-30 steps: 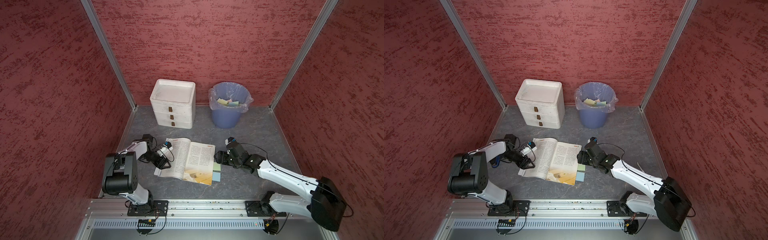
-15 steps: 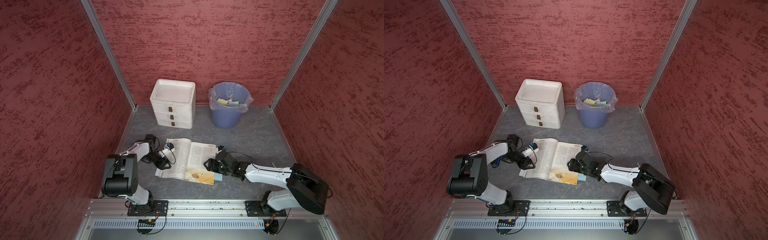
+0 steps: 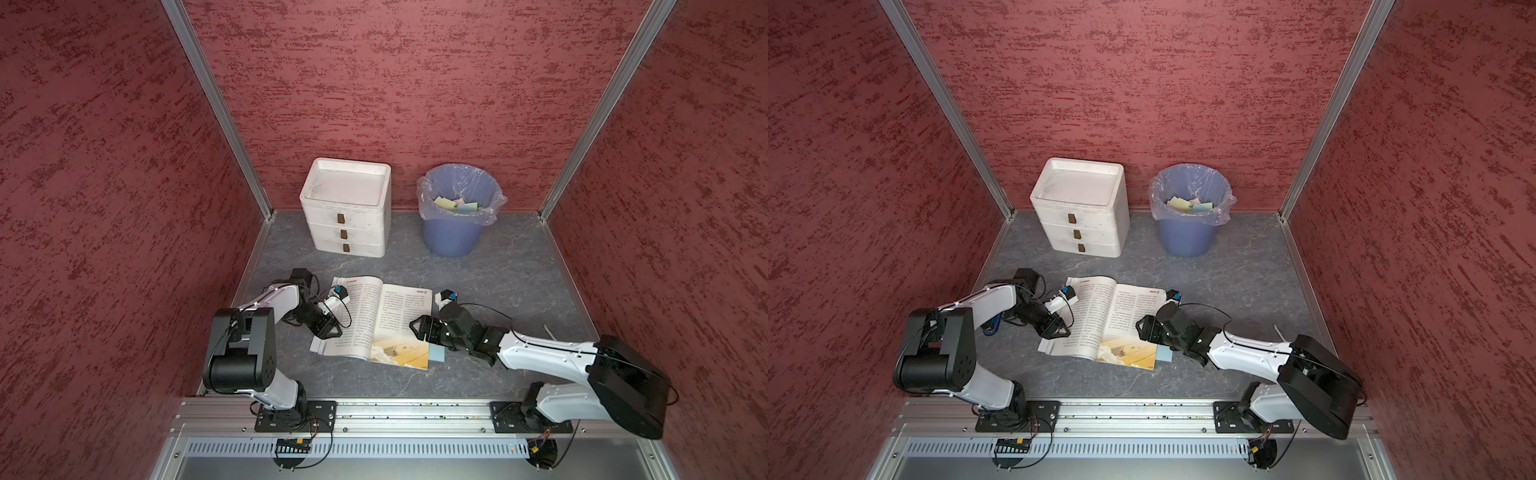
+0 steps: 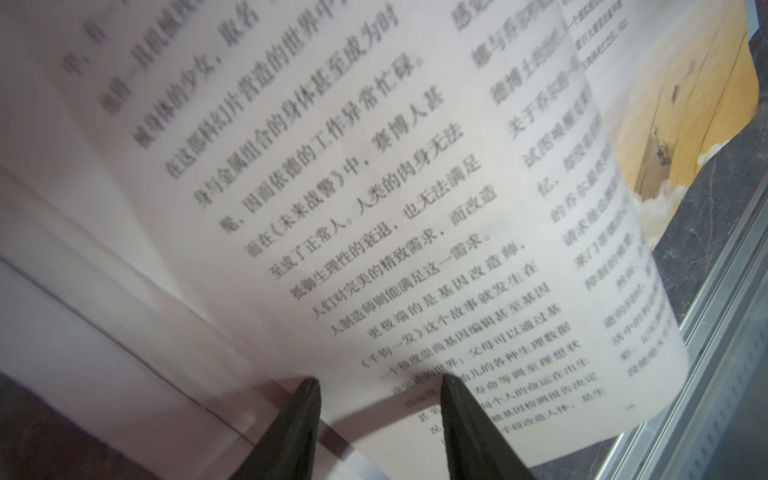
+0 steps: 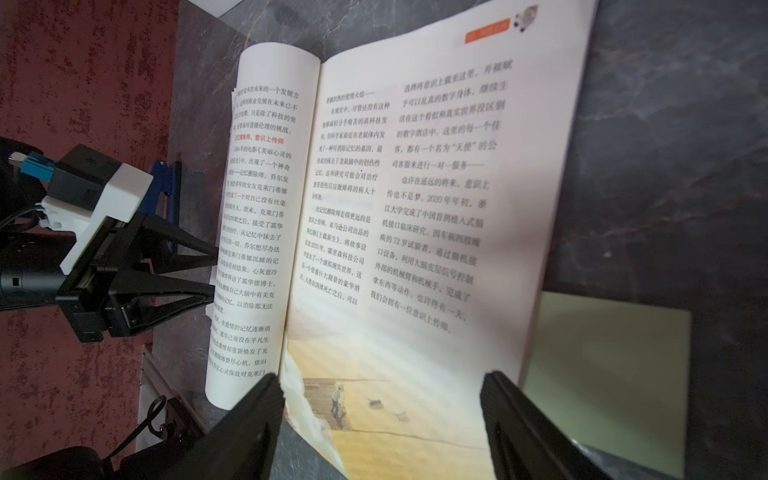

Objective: Peel off the used sticky note
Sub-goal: Turn the page of the book at the center of the board, then tear off the note from the book.

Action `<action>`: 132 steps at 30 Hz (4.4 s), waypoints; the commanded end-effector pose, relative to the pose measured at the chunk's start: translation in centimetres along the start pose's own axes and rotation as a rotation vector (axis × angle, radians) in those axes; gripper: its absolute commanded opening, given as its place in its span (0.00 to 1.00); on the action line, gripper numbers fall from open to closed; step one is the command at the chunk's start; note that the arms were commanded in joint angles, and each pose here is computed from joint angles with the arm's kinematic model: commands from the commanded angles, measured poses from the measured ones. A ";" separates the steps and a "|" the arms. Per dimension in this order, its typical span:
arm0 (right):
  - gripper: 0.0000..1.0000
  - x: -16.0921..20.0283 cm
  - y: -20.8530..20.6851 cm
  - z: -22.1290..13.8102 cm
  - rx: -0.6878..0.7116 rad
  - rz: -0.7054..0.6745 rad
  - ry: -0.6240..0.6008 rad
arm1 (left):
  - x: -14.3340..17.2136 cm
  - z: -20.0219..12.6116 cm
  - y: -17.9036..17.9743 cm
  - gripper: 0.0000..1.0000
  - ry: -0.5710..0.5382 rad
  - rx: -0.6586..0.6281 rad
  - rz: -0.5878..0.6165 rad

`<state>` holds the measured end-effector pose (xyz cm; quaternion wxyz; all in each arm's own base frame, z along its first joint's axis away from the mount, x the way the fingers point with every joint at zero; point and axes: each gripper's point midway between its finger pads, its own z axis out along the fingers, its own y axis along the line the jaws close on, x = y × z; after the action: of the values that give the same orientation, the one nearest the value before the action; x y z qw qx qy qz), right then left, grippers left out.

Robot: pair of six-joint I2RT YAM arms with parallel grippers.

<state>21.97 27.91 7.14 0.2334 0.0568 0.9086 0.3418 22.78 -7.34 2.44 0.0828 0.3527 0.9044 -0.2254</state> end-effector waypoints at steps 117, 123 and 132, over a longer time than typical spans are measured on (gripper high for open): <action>0.94 -1.7 11.8 2.6 -0.195 -0.273 0.029 | -6.4 -12.8 -2.1 0.53 -0.305 0.009 -0.026; 0.88 -2.7 -1.0 -1.4 0.045 -0.107 -0.028 | -11.4 -9.9 -6.9 0.61 -0.233 0.062 0.104; 0.87 -1.8 -7.1 -4.2 0.068 0.000 -0.054 | -15.8 -1.6 -11.1 0.86 -0.084 0.110 0.224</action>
<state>21.96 19.95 6.12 0.2574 0.0630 0.9159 0.3014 25.36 -21.47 13.19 0.1166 0.4545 0.8342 -0.2897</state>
